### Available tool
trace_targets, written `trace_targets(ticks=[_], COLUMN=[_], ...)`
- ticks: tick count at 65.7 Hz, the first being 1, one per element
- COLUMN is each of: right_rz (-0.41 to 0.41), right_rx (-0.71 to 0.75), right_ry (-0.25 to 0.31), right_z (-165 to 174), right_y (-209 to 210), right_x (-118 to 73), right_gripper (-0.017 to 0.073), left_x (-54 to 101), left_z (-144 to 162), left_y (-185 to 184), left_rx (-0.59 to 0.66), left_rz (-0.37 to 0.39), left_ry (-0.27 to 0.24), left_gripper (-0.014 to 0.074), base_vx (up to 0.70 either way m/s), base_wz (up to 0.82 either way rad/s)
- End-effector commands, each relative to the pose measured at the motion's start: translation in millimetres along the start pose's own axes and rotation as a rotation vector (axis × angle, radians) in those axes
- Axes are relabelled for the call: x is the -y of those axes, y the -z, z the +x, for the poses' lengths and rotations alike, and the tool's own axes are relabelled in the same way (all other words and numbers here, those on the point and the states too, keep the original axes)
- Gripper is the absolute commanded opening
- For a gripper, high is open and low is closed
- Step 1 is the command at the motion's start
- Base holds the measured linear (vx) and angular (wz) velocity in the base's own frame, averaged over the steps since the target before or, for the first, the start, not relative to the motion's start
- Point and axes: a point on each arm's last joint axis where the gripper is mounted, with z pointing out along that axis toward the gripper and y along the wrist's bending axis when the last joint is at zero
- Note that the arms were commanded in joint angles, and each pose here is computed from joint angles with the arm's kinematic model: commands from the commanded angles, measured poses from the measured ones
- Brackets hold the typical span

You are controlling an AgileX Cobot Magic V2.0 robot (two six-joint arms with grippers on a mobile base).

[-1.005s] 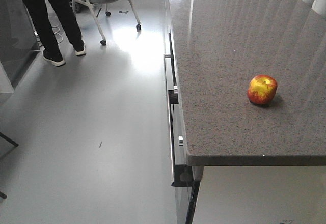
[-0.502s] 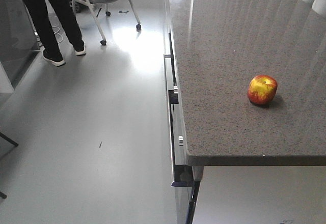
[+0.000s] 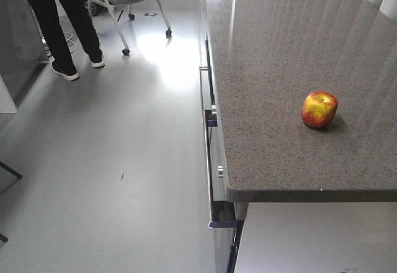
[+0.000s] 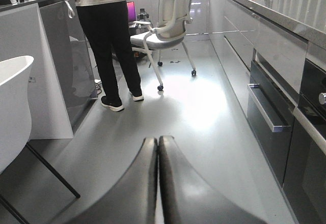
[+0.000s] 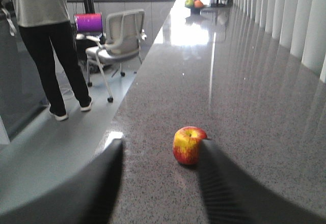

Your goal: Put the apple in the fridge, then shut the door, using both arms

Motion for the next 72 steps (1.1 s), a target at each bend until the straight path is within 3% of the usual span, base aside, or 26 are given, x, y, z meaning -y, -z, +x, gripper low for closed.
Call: trace_targets(ticks=[1, 9, 19, 32, 53, 72], right_rz=[0.004, 0.011, 0.010, 0.008, 0.007, 0.026], right_rx=[0.055, 0.038, 0.004, -0.031, -0.125, -0.206], right_ry=[0.011, 0.028, 0.042, 0.033, 0.036, -0.010], right_z=[-15, -15, -17, -51, -107, -115], right_y=[-8, -16, -26, -55, -145, -220], right_x=[0.5, 1.5, 1.9, 2.3, 5.5, 10.9], right_gripper=[0.0600, 0.0729, 0.0718, 0.0706, 0.0696, 0.0684], left_x=[1.4, 1.4, 1.4, 1.4, 1.4, 1.4], left_z=[-12, -12, -12, -12, -12, -12], left_y=[3, 3, 3, 3, 3, 3], left_rx=[0.098, 0.098, 0.098, 0.098, 0.098, 0.098], left_rz=[0.018, 0.018, 0.018, 0.018, 0.018, 0.018], left_ry=[0.009, 0.009, 0.009, 0.009, 0.009, 0.009], left_gripper=[-0.0006, -0.0006, -0.0006, -0.0006, -0.0006, -0.0006], base_vx=[0.00, 0.00, 0.00, 0.00, 0.00, 0.00], base_wz=[0.00, 0.00, 0.00, 0.00, 0.00, 0.00])
